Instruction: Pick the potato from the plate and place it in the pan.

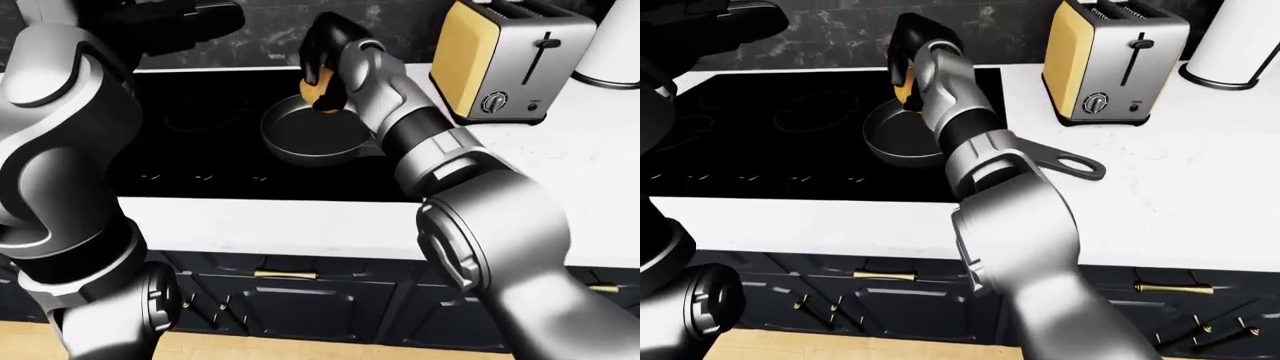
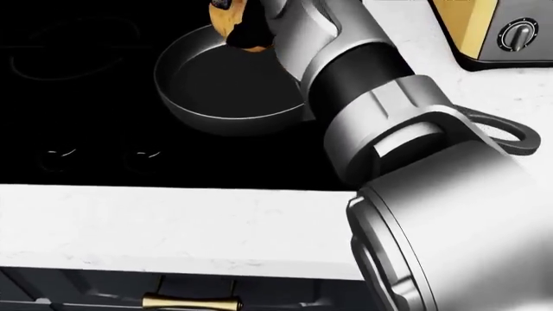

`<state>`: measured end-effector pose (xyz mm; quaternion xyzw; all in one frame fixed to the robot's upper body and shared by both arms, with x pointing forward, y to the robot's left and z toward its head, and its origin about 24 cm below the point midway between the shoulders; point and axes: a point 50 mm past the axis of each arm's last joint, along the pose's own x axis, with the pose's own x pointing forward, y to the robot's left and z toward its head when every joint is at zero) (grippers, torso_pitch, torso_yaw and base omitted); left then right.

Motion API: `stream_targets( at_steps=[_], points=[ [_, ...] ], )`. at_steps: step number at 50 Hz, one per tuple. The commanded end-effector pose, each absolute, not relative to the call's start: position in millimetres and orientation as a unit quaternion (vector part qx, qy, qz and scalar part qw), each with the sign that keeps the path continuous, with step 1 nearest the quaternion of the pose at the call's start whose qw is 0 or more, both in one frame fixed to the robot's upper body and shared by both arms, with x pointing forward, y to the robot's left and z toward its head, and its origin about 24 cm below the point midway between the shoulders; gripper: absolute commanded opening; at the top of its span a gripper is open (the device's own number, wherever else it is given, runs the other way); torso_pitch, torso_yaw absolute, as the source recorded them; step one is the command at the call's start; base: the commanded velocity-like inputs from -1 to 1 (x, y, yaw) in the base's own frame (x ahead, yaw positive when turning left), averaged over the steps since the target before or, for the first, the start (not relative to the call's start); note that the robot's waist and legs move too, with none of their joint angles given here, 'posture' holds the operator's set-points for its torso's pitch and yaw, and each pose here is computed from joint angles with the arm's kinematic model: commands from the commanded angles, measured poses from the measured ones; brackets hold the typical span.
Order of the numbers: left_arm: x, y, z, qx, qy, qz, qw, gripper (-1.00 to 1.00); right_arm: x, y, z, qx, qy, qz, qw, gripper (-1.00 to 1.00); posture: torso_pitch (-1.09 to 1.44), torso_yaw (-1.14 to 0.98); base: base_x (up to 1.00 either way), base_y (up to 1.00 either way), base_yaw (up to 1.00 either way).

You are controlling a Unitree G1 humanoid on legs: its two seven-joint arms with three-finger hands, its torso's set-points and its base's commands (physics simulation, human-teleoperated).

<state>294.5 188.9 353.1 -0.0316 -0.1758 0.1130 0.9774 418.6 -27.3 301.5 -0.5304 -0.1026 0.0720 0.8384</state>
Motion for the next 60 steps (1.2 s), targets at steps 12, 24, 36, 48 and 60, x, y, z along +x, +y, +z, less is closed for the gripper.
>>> stream_targets(
  at_steps=[12, 24, 36, 48, 60],
  points=[
    [286, 190, 367, -0.037, -0.213, 0.114, 0.970, 1.00, 413, -17, 318, -0.585, -0.188, 0.053, 0.787, -1.00, 0.00, 0.00, 0.00, 0.00, 0.00],
    [286, 189, 367, -0.036, -0.213, 0.114, 0.970, 1.00, 414, -16, 311, -0.592, -0.187, 0.056, 0.782, -1.00, 0.00, 0.00, 0.00, 0.00, 0.00],
    [286, 189, 366, -0.036, -0.213, 0.113, 0.970, 1.00, 412, -14, 316, -0.589, -0.196, 0.056, 0.782, 1.00, 0.00, 0.00, 0.00, 0.00, 0.00],
    [287, 188, 366, -0.035, -0.213, 0.113, 0.970, 1.00, 412, -13, 313, -0.592, -0.195, 0.058, 0.780, 1.00, 0.00, 0.00, 0.00, 0.00, 0.00],
    [287, 189, 366, -0.035, -0.213, 0.113, 0.970, 1.00, 411, -16, 324, -0.569, -0.214, 0.032, 0.793, 1.00, 0.00, 0.00, 0.00, 0.00, 0.00]
  ],
)
